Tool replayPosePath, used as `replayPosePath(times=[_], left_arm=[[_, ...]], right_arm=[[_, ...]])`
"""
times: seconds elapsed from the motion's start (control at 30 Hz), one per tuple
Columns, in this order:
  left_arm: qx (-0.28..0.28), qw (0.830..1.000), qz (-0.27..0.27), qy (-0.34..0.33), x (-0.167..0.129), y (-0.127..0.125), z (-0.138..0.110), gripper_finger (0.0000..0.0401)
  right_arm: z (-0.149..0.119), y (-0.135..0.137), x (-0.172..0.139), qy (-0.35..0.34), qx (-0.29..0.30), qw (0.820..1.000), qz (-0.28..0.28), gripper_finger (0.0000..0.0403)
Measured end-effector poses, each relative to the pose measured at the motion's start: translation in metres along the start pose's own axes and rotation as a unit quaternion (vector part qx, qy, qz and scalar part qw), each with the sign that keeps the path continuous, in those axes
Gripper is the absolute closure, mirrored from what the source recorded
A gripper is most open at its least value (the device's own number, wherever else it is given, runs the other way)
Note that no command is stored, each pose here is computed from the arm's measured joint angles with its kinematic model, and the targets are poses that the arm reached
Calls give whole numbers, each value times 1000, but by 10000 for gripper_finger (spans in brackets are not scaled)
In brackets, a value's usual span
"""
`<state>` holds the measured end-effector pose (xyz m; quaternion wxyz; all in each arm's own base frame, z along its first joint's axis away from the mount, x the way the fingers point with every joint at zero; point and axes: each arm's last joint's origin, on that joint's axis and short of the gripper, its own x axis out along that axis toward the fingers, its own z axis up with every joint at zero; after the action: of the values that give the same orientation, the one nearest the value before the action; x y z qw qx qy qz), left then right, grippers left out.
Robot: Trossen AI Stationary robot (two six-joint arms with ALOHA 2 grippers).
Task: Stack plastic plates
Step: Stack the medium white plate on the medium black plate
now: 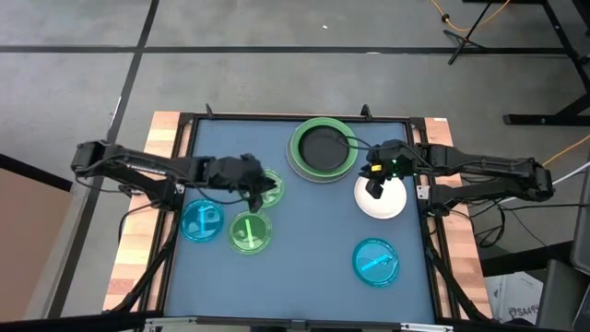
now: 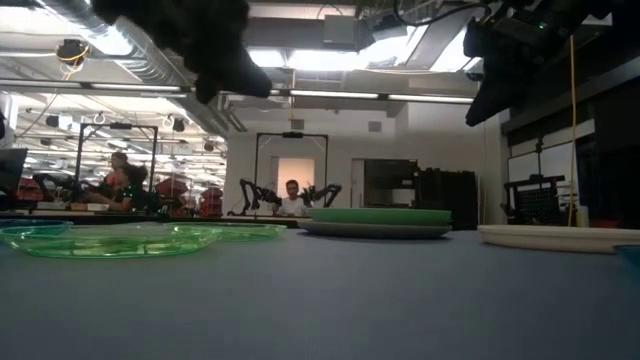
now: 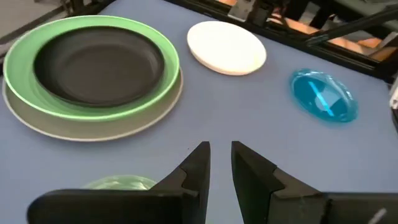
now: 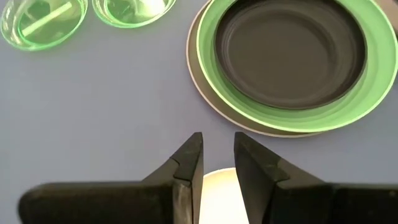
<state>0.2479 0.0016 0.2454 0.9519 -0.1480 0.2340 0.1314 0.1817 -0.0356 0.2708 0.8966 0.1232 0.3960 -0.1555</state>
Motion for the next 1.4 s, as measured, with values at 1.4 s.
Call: replayPosePath(times=[1.4], left_arm=[[20,999,-21,-15,-5,-10,-32,342]], right_arm=[[-16,-97,81,210,-161,961,75,323]])
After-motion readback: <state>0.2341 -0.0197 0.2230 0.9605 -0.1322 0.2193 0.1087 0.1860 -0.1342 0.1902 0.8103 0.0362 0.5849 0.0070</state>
